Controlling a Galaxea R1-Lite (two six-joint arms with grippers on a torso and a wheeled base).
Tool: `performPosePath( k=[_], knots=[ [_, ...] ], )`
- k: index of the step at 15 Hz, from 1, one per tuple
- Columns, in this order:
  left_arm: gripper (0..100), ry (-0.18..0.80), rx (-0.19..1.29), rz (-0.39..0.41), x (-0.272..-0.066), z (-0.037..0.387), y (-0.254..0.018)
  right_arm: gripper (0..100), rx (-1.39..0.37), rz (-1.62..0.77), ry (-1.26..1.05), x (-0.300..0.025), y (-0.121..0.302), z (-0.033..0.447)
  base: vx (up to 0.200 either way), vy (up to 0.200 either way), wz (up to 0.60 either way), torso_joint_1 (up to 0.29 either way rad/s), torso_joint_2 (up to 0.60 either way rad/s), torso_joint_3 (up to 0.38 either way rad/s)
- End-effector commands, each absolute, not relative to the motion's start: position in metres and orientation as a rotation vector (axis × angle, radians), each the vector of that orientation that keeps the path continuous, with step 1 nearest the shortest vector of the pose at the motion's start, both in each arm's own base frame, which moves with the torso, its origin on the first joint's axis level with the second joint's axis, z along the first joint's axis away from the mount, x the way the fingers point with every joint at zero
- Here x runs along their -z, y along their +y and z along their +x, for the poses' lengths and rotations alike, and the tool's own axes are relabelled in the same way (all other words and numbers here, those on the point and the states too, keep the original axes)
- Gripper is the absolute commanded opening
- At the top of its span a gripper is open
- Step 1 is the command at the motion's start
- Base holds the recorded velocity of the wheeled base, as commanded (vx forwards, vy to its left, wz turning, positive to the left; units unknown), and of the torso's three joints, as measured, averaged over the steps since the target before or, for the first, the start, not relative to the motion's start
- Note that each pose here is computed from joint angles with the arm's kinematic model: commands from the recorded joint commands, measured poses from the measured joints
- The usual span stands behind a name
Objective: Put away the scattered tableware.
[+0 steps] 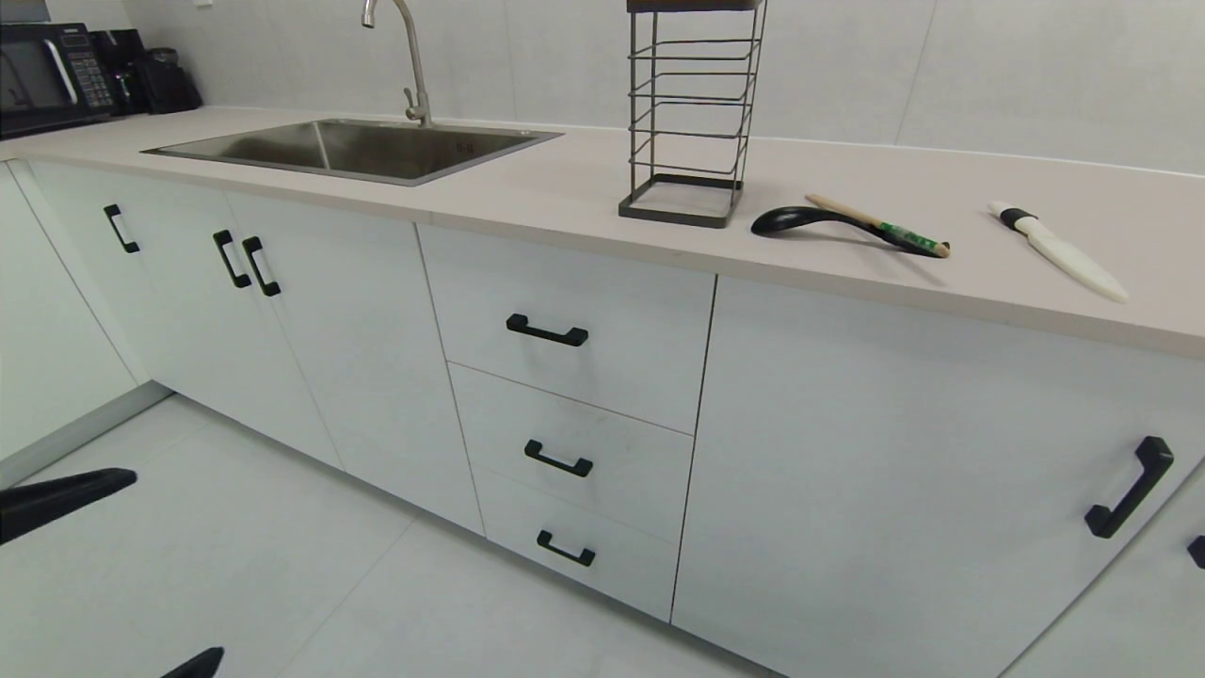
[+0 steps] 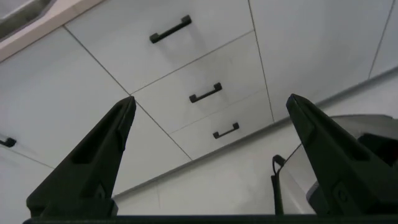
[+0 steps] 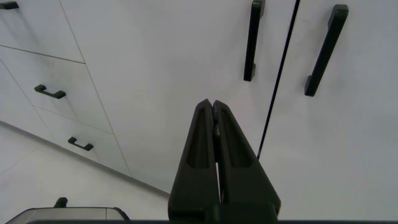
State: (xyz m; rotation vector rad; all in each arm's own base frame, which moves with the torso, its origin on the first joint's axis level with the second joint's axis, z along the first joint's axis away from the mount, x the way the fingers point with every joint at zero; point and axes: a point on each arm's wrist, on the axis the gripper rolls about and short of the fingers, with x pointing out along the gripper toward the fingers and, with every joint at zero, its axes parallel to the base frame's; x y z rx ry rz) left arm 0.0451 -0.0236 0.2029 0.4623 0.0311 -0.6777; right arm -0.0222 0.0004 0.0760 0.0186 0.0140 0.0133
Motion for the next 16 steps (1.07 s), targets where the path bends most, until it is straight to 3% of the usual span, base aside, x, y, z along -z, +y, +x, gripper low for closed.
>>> performPosePath(
  k=[1, 2, 4, 6, 7, 12, 16],
  knots=[
    [100, 0.124, 0.76, 0.529, -0.196, 0.069, -0.037, 0, -0.014, 0.019, 0.015, -0.076, 0.0, -0.022, 0.0, 0.0, 0.0, 0.0, 0.0, 0.0],
    [100, 0.141, 0.778, 0.567, -0.193, 0.076, -0.04, 0, -0.014, 0.019, 0.015, -0.076, 0.0, -0.022, 0.0, 0.0, 0.0, 0.0, 0.0, 0.0],
    [100, 0.119, 0.858, 0.797, -0.185, 0.095, -0.051, 0, -0.014, 0.019, 0.015, -0.076, 0.0, -0.022, 0.0, 0.0, 0.0, 0.0, 0.0, 0.0],
    [100, 0.088, 0.966, 0.926, -0.178, 0.107, -0.061, 0, -0.014, 0.019, 0.015, -0.076, 0.0, -0.022, 0.0, 0.0, 0.0, 0.0, 0.0, 0.0],
    [100, 0.104, 0.983, 0.939, -0.174, 0.109, -0.062, 0, -0.014, 0.019, 0.015, -0.076, 0.0, -0.022, 0.0, 0.0, 0.0, 0.0, 0.0, 0.0],
    [100, 0.362, 1.075, 0.929, -0.131, 0.132, -0.07, 0, -0.014, 0.019, 0.015, -0.076, 0.0, -0.022, 0.0, 0.0, 0.0, 0.0, 0.0, 0.0],
    [100, 0.424, 1.07, 0.94, -0.117, 0.162, -0.082, 0, -0.014, 0.019, 0.015, -0.076, 0.0, -0.022, 0.0, 0.0, 0.0, 0.0, 0.0, 0.0]
  ],
)
